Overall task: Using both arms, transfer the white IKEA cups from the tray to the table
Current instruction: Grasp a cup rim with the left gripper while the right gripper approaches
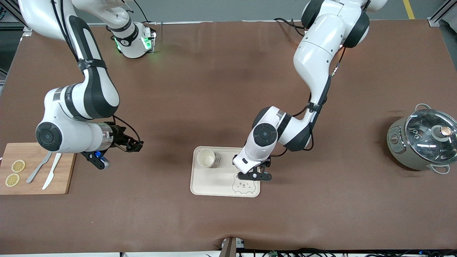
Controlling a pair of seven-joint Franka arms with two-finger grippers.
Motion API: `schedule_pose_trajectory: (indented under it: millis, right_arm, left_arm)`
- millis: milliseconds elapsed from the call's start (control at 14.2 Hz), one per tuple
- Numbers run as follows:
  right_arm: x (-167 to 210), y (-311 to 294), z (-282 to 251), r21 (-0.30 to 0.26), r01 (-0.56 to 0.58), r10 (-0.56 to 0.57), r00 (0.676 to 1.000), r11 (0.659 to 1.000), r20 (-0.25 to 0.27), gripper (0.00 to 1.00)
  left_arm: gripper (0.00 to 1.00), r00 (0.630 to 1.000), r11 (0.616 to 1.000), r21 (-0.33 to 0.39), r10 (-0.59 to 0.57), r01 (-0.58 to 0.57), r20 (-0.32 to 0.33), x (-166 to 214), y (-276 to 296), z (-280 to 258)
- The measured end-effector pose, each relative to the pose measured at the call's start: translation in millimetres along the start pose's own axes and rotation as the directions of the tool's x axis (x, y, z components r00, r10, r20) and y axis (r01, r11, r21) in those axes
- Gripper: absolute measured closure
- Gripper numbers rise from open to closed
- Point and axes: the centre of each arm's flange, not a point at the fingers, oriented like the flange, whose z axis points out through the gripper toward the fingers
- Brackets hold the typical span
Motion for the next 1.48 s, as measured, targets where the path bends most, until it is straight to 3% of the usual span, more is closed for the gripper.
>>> schedule_pose_trajectory:
  millis: [212,636,777,1272,1343,1484]
  right_arm:
    - [-12,-20,10,0.047,-0.065,0.064,0.998,0.997,0.021,0.00]
    - [-23,-39,26,0.054,-0.104,0.103,0.995,0.993,0.009,0.00]
    - [-24,-47,32,0.070,-0.118,0.119,0.993,0.991,-0.005,0.00]
    - [-33,-64,53,0.065,-0.175,0.177,0.984,0.982,-0.011,0.00]
    - [-34,-66,55,0.068,-0.196,0.197,0.980,0.978,-0.012,0.00]
    - [-36,-74,61,0.090,-0.243,0.246,0.969,0.966,-0.023,0.00]
  left_arm:
    - [0.00,1.000,1.000,0.002,0.000,0.000,0.004,-1,-1,6]
    - [0.00,1.000,1.000,0.005,-0.001,0.001,0.007,-2,-2,10]
    - [0.16,1.000,1.000,0.005,-0.001,0.001,0.007,-1,-2,10]
    - [0.89,0.999,0.999,0.004,-0.050,0.050,0.007,-2,0,10]
    - [0.96,0.999,0.999,0.003,-0.053,0.053,0.006,-3,1,10]
    - [0.96,0.998,0.998,0.003,-0.064,0.064,0.006,-3,1,10]
